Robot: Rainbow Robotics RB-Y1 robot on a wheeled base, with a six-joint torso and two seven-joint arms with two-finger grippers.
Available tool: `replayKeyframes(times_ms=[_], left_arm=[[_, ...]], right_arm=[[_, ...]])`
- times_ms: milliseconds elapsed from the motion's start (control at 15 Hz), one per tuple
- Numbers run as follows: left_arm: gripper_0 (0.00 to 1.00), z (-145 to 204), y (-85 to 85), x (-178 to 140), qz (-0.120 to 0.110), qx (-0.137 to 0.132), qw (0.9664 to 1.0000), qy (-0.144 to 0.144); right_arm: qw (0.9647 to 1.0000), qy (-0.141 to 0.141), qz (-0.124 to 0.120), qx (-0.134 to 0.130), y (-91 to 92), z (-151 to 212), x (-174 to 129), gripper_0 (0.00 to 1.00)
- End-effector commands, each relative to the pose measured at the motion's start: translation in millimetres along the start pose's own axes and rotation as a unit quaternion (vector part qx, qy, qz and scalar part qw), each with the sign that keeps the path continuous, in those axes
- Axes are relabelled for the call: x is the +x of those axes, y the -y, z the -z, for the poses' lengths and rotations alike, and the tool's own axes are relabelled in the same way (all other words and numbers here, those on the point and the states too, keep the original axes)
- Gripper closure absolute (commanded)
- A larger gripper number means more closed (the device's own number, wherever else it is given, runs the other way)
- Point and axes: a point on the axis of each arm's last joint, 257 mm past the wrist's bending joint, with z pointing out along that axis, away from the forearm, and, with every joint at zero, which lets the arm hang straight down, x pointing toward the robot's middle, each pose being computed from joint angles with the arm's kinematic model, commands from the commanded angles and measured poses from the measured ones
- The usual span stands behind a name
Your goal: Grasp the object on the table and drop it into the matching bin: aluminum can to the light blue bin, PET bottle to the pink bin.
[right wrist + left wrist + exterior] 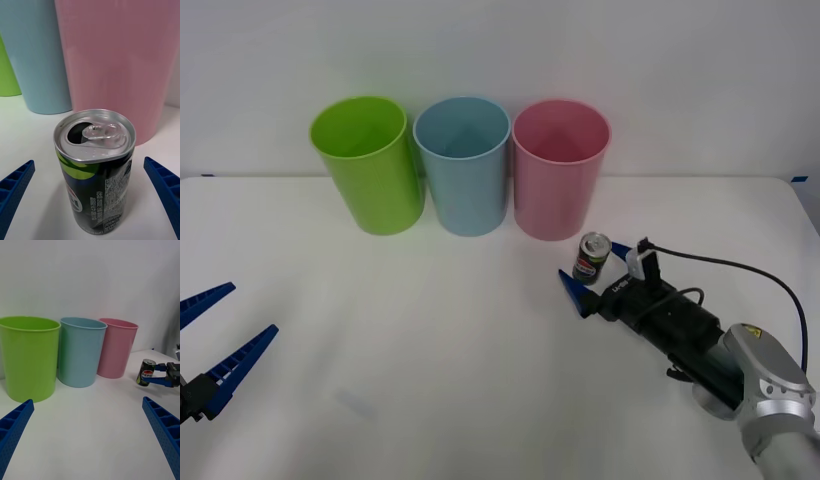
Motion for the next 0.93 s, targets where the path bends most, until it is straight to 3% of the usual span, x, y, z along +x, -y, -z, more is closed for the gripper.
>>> replayKeyframes(times_ms=[67,400,467,533,600,933], left_arm=[[0.0,0.0,0.0,0.0,0.0,0.0,1.0,0.0],[0.0,0.0,0.0,0.0,0.0,0.0,1.0,0.0],[0.0,0.0,0.0,0.0,0.0,0.0,1.0,0.0],[0.0,0.0,0.0,0.0,0.0,0.0,1.0,0.0],[0.0,0.0,0.0,0.0,0.0,0.0,1.0,0.0],[0.0,0.0,0.0,0.0,0.0,0.0,1.0,0.0]], right_arm=[[1.0,-0.002,0.003,0.004,-2.8,-6.6,-1.0,0.0],[1.0,-0.003,0.004,0.007,-2.4,-6.8,0.2,0.0],[1.0,-0.003,0.005,0.007,-3.5,-7.1,0.5,0.66],[0.9999,-0.003,0.006,0.008,-2.3,-6.7,0.6,0.95],[1.0,-0.002,0.005,0.007,-3.5,-7.3,0.1,1.0],[1.0,-0.002,0.002,0.009,-5.9,-9.7,0.3,1.0]])
